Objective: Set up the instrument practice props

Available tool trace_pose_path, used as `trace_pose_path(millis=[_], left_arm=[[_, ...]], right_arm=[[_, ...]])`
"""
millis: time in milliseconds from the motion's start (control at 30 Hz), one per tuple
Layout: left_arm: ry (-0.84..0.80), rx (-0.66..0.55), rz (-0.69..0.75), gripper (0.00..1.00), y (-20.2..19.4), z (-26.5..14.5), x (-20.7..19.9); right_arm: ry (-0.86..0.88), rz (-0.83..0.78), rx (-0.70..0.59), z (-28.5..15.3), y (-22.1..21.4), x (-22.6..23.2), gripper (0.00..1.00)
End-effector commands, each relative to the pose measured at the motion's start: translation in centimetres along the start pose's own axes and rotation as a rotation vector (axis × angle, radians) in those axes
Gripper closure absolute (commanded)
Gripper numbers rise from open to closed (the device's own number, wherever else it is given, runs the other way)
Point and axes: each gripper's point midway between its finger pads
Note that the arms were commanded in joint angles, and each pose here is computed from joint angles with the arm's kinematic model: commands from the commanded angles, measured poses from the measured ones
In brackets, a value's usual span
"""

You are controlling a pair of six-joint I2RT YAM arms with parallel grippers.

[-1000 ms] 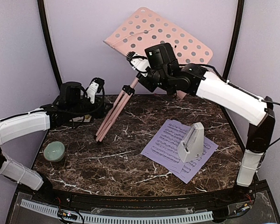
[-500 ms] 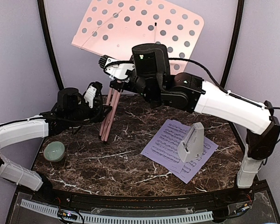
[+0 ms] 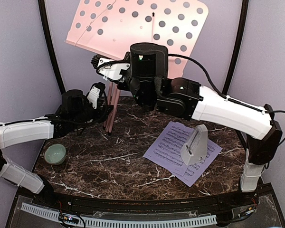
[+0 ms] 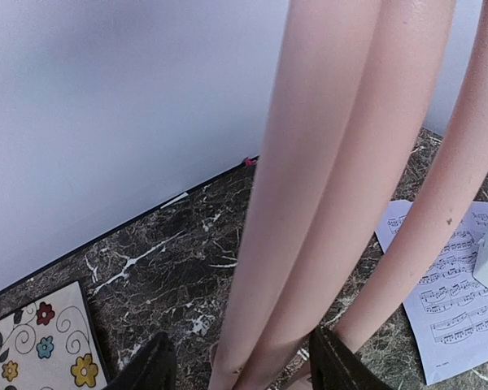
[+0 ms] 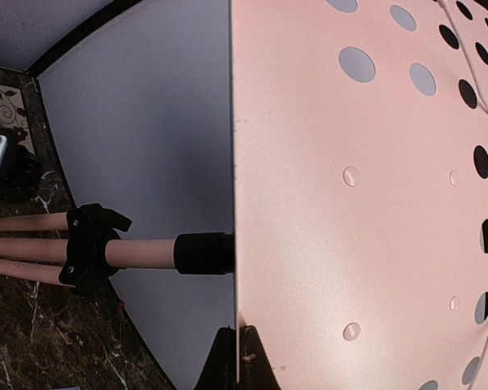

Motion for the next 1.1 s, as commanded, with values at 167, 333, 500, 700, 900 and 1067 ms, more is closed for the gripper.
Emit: trace_pose_path(millis=[167,333,500,700,900,1067], left_arm=[[0.065,-0.118,-0.028,0.42,1.1,-2.8,1.1],[0.007,-0.114,-0.026,0.38,1.3,-2.2,0.1],[-0.064,-0.207,-0.05,0.34,2.8,-3.3,-0.9],[0.003,-0.193,-0.053,0.35,2.9,-3.3,0.4],[0.065,-0.195,-0.026,0.35,2.9,-3.6,1.5],[0.082,-0.163,-0.001,0.35,2.7,-2.5,1.8]], right_arm=[[-0.227,0.437,-0.18,-4.6,3.7,-13.4,1.0],[-0.219,0.431,-0.179,-4.7,3.8,-13.2,1.0],[-0.22,0.429,-0.173,-4.9,3.5,-13.2,1.0],[-0.22,0.425,-0.177,-5.1,3.5,-13.2,1.0],[-0.214,0.427,-0.193,-5.6,3.9,-13.3,1.0],[-0.208,0.418,-0.205,-6.0,4.3,-13.2,1.0]])
Point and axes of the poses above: each gripper's point midway between its finger pads, its own z axis out along the fingers, its own x axis along the line the jaws close on, y = z × x, and after that the axes turned 15 degrees about z, right-handed
